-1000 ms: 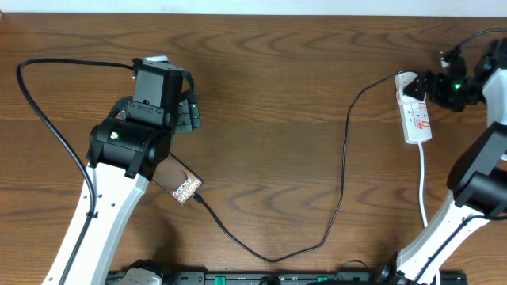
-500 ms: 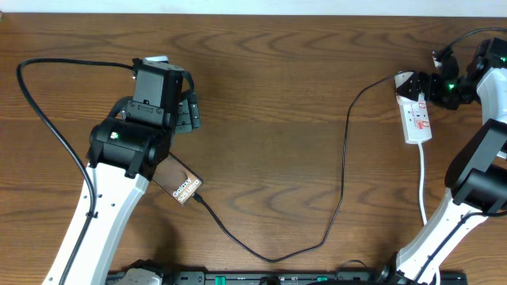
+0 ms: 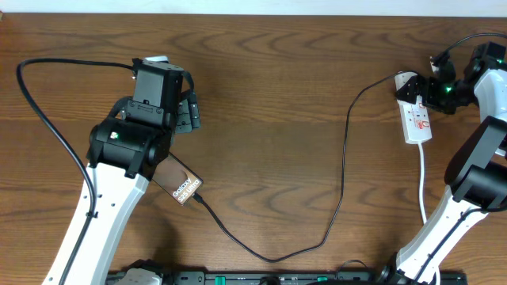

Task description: Plug charger to phone and switch on socket

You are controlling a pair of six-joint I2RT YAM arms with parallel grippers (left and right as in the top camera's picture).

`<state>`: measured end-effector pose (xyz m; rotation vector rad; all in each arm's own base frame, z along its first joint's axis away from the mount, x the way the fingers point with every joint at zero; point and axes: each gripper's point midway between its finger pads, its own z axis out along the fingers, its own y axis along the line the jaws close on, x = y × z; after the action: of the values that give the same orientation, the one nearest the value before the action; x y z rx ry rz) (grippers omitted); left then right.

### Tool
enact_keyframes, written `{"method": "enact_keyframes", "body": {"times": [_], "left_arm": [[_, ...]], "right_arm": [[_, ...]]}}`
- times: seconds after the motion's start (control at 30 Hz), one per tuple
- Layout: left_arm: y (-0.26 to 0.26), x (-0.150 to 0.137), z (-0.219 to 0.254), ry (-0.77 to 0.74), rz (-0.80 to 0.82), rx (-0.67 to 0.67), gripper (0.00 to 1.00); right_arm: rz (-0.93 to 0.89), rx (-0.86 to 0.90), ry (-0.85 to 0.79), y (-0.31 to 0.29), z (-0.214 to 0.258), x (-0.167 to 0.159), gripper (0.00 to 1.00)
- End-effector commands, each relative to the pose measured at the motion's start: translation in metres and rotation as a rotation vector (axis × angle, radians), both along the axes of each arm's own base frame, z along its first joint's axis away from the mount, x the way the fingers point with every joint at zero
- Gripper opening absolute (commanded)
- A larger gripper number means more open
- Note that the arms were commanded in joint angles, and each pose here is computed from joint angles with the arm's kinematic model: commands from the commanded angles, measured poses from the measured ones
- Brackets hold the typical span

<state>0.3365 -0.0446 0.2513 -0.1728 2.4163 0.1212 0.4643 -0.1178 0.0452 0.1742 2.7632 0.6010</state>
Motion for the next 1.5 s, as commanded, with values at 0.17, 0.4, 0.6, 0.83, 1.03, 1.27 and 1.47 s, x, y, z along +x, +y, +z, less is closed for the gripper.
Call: {"method": "enact_keyframes", "body": {"times": [0.17, 0.4, 0.6, 0.83, 1.03, 1.27, 1.47], "left_arm": [[0.002, 0.002, 0.006, -0.012, -0.002, 0.018, 0.88], [0.001, 0.002, 0.006, -0.013, -0.002, 0.017, 0.88], [0.001, 0.002, 0.006, -0.012, -0.002, 0.017, 0.88], [0.002, 0.002, 0.006, -0.013, -0.002, 0.017, 0.88], [0.002, 0.002, 0.006, -0.012, -0.002, 0.018, 0.88], [0.001, 0.002, 0.006, -0.013, -0.002, 0.017, 0.88], [0.001, 0.002, 0.006, -0.012, -0.002, 0.017, 0.88]], "right_arm": [[-0.007, 0.043, 0.026, 0.01, -0.003, -0.001, 0.99], [0.011, 0.104, 0.004, 0.023, 0.003, 0.003, 0.99], [0.026, 0.159, -0.022, 0.034, 0.009, 0.006, 0.99], [0.031, 0.167, -0.003, 0.038, 0.003, 0.005, 0.99], [0.035, 0.19, 0.049, 0.044, -0.016, -0.001, 0.99], [0.052, 0.248, 0.108, 0.062, -0.034, -0.008, 0.99], [-0.018, 0.204, 0.168, 0.054, -0.04, -0.011, 0.99]]}}
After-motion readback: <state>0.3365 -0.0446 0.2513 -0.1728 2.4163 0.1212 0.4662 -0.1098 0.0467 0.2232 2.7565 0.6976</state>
